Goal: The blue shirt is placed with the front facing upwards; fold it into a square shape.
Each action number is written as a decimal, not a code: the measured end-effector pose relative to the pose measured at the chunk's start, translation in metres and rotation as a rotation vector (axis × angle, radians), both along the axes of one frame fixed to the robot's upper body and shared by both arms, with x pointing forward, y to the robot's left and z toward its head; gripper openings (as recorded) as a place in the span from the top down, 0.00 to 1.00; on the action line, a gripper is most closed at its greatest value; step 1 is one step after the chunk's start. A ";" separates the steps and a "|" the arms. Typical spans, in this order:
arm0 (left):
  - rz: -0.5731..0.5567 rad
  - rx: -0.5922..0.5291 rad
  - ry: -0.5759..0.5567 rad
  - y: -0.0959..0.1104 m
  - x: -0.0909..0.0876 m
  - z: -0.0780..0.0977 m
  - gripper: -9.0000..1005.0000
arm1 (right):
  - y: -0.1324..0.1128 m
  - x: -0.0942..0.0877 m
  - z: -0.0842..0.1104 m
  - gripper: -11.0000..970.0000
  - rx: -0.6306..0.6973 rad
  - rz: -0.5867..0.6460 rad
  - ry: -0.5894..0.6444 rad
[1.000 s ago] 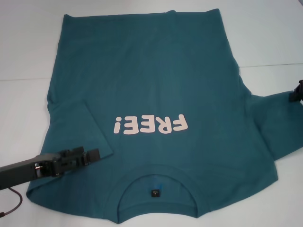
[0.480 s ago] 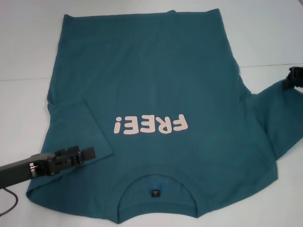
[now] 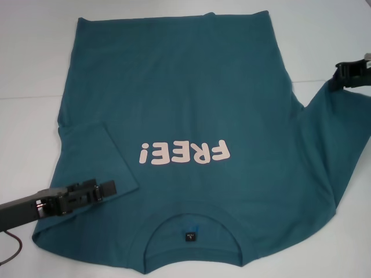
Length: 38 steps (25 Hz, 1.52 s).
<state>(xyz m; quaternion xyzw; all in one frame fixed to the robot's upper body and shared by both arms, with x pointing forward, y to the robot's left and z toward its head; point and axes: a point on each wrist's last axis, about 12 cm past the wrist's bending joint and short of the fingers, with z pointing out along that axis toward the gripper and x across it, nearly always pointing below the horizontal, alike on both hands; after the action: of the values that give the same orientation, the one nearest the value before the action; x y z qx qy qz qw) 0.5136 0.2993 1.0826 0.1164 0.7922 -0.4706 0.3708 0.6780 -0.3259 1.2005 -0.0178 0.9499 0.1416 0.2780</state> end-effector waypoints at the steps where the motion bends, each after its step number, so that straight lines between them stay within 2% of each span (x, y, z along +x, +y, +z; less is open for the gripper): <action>1: 0.001 0.000 0.000 0.000 0.000 0.000 0.14 | 0.004 0.000 -0.001 0.98 -0.004 0.014 0.010; 10: 0.028 -0.006 0.000 0.004 0.000 0.000 0.14 | 0.028 -0.010 -0.015 0.98 -0.004 0.102 0.103; 20: 0.034 -0.012 0.009 0.004 -0.001 -0.002 0.14 | 0.050 -0.013 -0.022 0.98 -0.018 0.152 0.153; 29: 0.053 -0.009 0.016 0.005 0.000 -0.004 0.14 | 0.069 -0.010 -0.028 0.98 -0.004 0.147 0.137; 38: 0.101 -0.030 0.018 0.012 -0.001 -0.005 0.14 | 0.083 -0.002 -0.043 0.98 0.029 0.099 0.096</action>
<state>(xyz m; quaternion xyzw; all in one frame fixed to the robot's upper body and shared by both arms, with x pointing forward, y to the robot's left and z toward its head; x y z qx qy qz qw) 0.5127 0.3113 1.0780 0.0666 0.7931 -0.4642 0.3887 0.6758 -0.2431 1.1573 -0.0540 0.9580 0.1695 0.2251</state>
